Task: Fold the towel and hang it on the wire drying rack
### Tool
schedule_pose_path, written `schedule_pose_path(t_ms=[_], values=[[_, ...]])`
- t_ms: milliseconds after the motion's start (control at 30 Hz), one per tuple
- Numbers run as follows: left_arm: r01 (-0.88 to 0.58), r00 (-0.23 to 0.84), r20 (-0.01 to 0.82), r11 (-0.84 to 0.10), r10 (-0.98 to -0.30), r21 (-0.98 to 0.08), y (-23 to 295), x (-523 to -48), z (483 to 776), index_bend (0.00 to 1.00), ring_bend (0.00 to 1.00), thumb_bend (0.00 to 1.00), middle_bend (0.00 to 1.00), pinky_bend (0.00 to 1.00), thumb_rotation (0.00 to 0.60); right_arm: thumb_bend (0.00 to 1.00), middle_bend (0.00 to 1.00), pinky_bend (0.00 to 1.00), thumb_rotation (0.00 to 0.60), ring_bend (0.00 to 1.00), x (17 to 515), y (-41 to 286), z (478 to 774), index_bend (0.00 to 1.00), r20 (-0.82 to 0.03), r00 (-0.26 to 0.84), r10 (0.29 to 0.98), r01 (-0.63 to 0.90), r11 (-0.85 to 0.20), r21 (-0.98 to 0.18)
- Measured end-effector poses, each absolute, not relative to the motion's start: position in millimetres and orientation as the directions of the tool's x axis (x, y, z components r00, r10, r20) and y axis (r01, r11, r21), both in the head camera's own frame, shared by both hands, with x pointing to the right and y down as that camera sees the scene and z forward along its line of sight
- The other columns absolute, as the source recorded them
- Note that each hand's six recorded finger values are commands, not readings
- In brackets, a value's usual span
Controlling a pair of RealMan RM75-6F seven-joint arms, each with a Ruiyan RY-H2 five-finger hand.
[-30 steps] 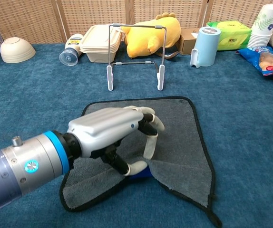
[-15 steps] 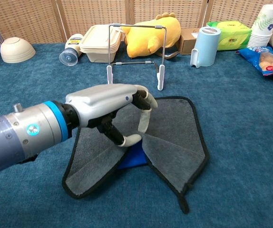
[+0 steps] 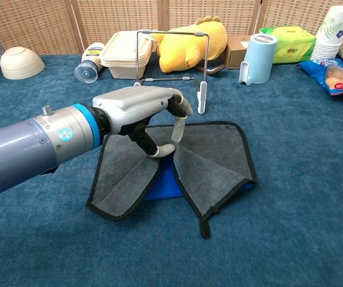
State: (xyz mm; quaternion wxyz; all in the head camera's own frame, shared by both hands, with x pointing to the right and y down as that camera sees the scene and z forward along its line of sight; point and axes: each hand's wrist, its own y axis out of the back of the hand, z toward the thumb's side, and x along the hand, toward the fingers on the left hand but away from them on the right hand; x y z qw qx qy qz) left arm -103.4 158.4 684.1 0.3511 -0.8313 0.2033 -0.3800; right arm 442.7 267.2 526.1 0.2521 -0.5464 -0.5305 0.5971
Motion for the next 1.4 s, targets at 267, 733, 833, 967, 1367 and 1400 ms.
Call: schedule_pose_path(t_ms=[267, 733, 833, 967, 1367, 1400], values=[[-0.046, 0.617, 0.491, -0.652, -0.615, -0.757, 145.8, -96.7, 697.5, 0.59, 0.0, 0.54, 0.2, 0.0, 0.6, 0.35, 0.05, 0.0, 0.6, 0.0, 444.4, 267.9, 526.6, 0.12, -0.387, -0.283, 0.877, 0.279, -0.311, -0.908], [-0.034, 0.617, 0.474, -0.623, -0.628, -0.781, 131.9, -80.8, 707.7, 0.58, 0.0, 0.53, 0.19, 0.0, 0.6, 0.35, 0.05, 0.0, 0.6, 0.0, 447.3, 269.8, 525.2, 0.12, -0.386, -0.298, 0.873, 0.275, -0.309, -0.911], [-0.03, 0.616, 0.476, -0.622, -0.628, -0.782, 130.8, -78.7, 710.1, 0.58, 0.0, 0.53, 0.19, 0.0, 0.6, 0.35, 0.05, 0.0, 0.6, 0.0, 447.9, 270.1, 524.6, 0.12, -0.385, -0.301, 0.873, 0.274, -0.308, -0.911], [-0.021, 0.609, 0.482, -0.621, -0.63, -0.784, 129.8, -79.0, 715.3, 0.58, 0.0, 0.53, 0.19, 0.0, 0.6, 0.35, 0.05, 0.0, 0.6, 0.0, 448.5, 270.4, 523.8, 0.12, -0.384, -0.304, 0.872, 0.272, -0.307, -0.912], [-0.01, 0.591, 0.496, -0.621, -0.636, -0.784, 126.1, -81.9, 723.4, 0.54, 0.0, 0.51, 0.18, 0.0, 0.6, 0.35, 0.05, 0.0, 0.6, 0.0, 447.6, 270.5, 524.0, 0.12, -0.385, -0.303, 0.871, 0.274, -0.308, -0.911], [-0.01, 0.591, 0.497, -0.621, -0.636, -0.783, 126.1, -81.8, 723.8, 0.53, 0.0, 0.51, 0.17, 0.0, 0.6, 0.35, 0.05, 0.0, 0.6, 0.0, 447.5, 270.5, 523.9, 0.12, -0.385, -0.303, 0.872, 0.274, -0.307, -0.911]])
